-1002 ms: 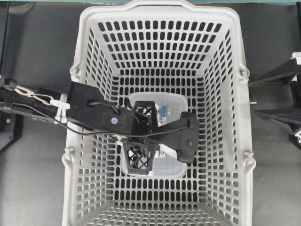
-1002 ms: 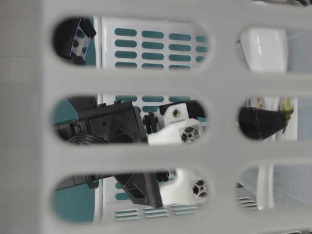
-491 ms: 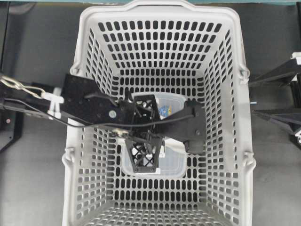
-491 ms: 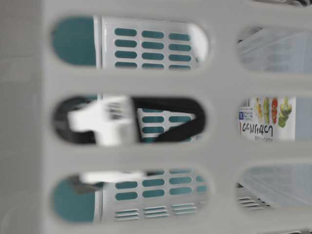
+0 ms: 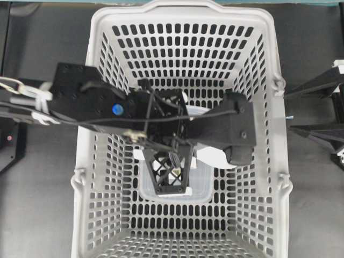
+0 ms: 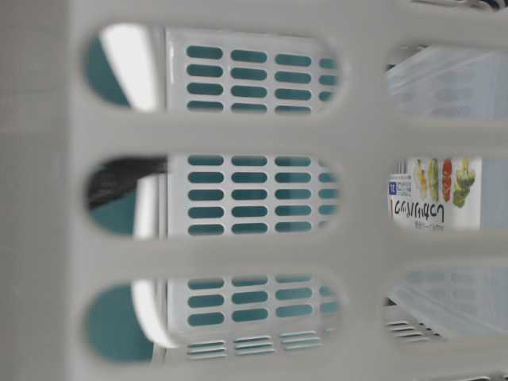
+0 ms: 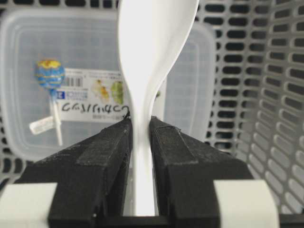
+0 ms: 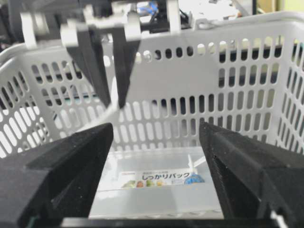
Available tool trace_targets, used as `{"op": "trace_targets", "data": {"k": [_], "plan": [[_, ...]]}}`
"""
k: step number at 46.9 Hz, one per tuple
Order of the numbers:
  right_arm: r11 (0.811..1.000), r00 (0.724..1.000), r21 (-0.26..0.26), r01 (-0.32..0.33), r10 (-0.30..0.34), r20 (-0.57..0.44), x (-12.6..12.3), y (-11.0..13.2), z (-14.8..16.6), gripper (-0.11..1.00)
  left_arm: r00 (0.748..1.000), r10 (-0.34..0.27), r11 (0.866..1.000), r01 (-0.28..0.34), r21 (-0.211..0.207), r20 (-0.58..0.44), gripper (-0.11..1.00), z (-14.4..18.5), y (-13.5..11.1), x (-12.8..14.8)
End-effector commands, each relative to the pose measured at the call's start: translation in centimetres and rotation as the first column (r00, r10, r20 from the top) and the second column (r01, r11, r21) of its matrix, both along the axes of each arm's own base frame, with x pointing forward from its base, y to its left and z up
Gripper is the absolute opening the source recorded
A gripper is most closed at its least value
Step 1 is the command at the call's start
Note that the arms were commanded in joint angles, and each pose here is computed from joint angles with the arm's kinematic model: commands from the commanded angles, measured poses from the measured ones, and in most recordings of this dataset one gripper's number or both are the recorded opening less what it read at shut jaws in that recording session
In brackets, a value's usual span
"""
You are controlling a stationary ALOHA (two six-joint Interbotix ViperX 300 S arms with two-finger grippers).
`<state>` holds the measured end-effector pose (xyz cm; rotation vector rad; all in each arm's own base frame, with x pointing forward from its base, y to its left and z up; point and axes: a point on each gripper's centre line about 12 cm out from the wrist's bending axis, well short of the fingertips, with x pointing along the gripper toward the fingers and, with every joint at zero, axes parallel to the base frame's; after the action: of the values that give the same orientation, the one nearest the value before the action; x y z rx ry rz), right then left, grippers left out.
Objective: Pick up the chinese spoon from the shopping basket with the left arm.
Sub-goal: 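Lift the white spoon upward off the container with the left gripper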
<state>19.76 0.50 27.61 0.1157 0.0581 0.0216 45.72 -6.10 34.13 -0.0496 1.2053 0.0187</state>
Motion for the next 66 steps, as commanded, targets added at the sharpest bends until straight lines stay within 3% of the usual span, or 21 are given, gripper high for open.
{"op": "trace_targets", "data": {"k": [1,18,66], "plan": [[1.000,1.000,0.003,-0.003,0.003,0.015,0.2,0.1,0.6,0.71,0.999,-0.004,1.000,0.004,-0.005,0.054,0.12,3.0,-0.3,-0.7],[1.000,1.000,0.005,-0.003,0.002,0.020,0.2,0.1,0.7,0.71,0.999,0.040,0.999,-0.039,-0.022,0.036,0.12,3.3,-0.5,-0.8],[1.000,1.000,0.005,-0.001,0.001,0.020,0.2,0.0,0.7,0.70,0.999,0.029,0.999,-0.028,-0.030,0.037,0.12,3.3,-1.5,-0.9]]}}
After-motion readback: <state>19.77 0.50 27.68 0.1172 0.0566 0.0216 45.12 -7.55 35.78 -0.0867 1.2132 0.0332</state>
